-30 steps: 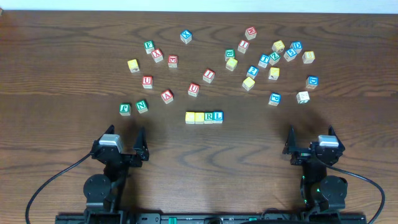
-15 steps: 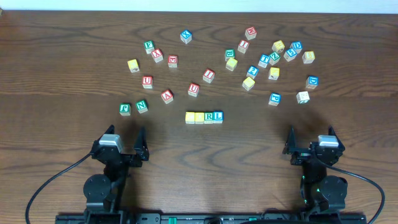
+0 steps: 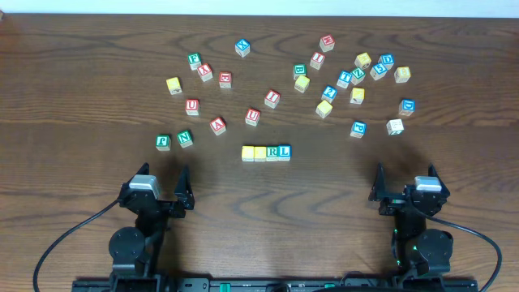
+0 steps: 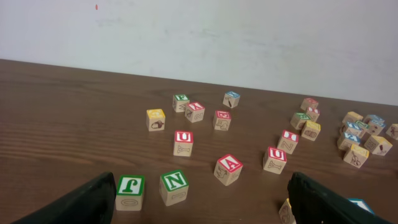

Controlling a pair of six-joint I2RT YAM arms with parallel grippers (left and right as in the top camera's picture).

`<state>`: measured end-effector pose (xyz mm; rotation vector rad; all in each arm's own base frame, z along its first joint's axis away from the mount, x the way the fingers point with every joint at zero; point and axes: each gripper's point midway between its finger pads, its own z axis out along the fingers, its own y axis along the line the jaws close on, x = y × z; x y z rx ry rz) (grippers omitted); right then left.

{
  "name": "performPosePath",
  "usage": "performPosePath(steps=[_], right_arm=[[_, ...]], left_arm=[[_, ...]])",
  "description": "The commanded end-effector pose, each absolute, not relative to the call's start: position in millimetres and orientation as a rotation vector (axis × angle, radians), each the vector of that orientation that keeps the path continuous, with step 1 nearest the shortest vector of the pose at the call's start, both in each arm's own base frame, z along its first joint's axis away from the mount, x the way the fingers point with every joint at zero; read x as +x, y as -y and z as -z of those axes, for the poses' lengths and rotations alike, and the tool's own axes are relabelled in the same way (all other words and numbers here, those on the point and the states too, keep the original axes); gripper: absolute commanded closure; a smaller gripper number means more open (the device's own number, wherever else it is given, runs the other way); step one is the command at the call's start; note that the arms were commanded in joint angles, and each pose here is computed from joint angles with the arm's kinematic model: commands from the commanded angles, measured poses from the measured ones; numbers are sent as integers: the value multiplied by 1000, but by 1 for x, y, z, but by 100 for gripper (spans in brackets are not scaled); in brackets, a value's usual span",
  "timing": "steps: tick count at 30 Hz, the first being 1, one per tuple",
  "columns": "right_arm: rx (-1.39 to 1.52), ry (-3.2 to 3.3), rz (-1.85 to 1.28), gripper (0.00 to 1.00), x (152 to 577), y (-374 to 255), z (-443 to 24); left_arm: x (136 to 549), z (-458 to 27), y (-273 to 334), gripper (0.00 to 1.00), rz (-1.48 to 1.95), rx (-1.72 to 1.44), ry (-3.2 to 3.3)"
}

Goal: Spell out CORL

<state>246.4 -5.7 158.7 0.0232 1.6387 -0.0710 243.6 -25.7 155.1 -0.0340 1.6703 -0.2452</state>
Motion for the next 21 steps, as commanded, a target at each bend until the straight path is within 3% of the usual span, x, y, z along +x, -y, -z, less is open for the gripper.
performPosePath(steps=[1, 21], right_arm=[[9, -1636, 79, 1, 246, 6, -159], [9, -1635, 79, 1, 246, 6, -159]], left_arm=[[242, -141, 30, 13, 266, -19, -1716], [242, -141, 30, 13, 266, -18, -1716]])
